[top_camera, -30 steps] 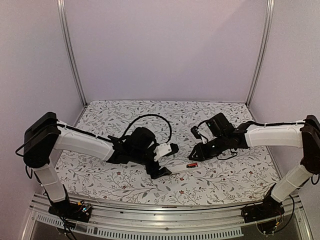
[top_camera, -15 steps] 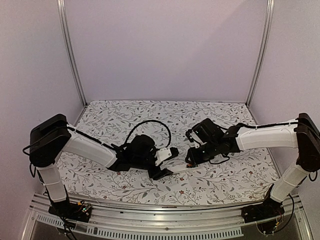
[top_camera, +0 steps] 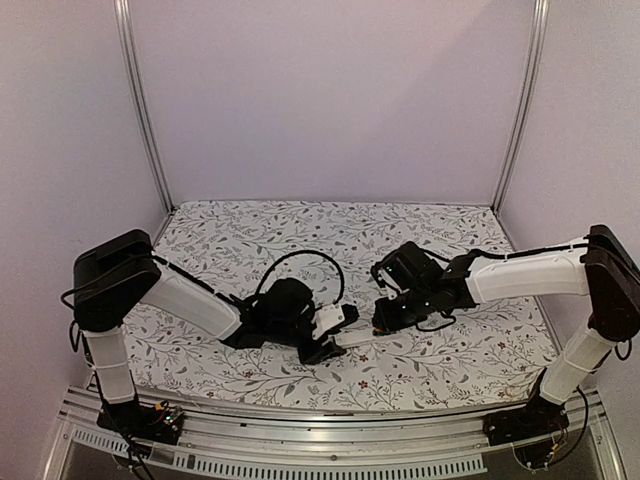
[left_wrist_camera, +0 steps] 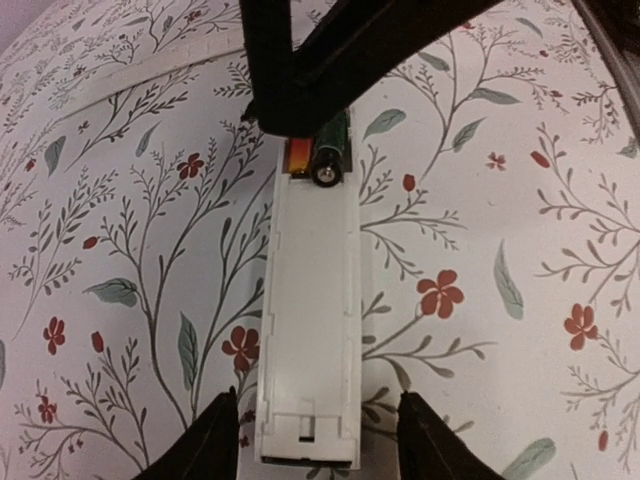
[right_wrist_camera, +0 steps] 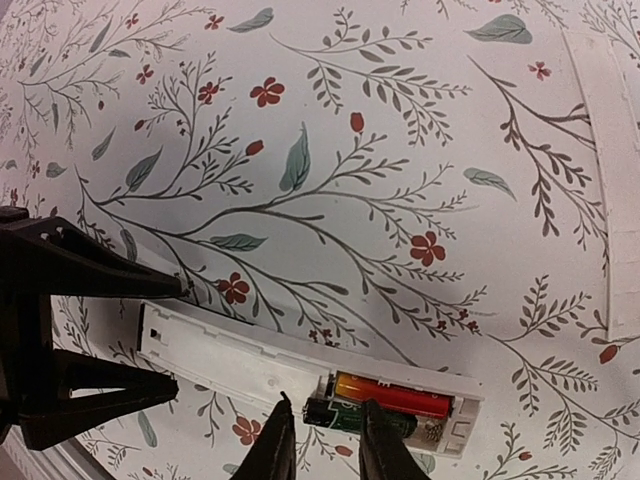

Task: Load the batteries into the remote control
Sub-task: Hold the remote control without the battery cover at the center of the board, then load the battery into the battery compartment.

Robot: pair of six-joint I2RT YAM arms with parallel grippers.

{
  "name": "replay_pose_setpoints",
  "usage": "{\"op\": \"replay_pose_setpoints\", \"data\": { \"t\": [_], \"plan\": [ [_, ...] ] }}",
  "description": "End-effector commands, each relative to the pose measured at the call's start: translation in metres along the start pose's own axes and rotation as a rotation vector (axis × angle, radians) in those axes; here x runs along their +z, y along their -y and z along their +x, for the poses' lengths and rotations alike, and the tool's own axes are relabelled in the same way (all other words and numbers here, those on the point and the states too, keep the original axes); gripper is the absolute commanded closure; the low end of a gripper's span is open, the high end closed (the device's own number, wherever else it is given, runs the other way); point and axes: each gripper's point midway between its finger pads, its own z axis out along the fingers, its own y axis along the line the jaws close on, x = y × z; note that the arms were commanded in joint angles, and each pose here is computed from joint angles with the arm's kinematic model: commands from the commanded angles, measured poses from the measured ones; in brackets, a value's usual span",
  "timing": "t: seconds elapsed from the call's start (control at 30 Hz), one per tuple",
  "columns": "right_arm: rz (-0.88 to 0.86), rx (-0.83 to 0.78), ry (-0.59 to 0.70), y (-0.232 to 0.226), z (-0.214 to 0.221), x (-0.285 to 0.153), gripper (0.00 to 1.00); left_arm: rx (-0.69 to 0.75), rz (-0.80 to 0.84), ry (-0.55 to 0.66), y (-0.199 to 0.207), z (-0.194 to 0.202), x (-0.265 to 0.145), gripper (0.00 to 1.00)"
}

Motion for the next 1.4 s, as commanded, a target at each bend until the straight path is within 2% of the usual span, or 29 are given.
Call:
{"op": "replay_pose_setpoints", "data": {
  "t": [0.0,0.33,0.57,0.87,1.37],
  "plan": [
    [0.025,-0.019,-0.001,0.001,0.006,0.008,0.78,0.007,0.033,0.038,0.008,-0.008,0.003,0.49],
    [0.056,-0.027,-0.009,0.005,0.011,0.013,0.82,0.000,0.041,0.038,0.010,-0.007,0.003,0.74],
    [0.052,-0.042,-0.018,0.003,0.015,0.015,0.82,-0.008,0.046,0.033,0.011,-0.005,0.003,0.82],
    [0.056,-0.051,-0.022,0.002,0.019,0.009,0.80,-0.024,0.046,0.017,0.012,0.000,0.005,0.84],
    [0.118,-0.079,-0.053,0.012,0.030,0.015,0.84,-0.026,0.039,-0.002,0.010,0.004,0.006,0.84]
  ]
}}
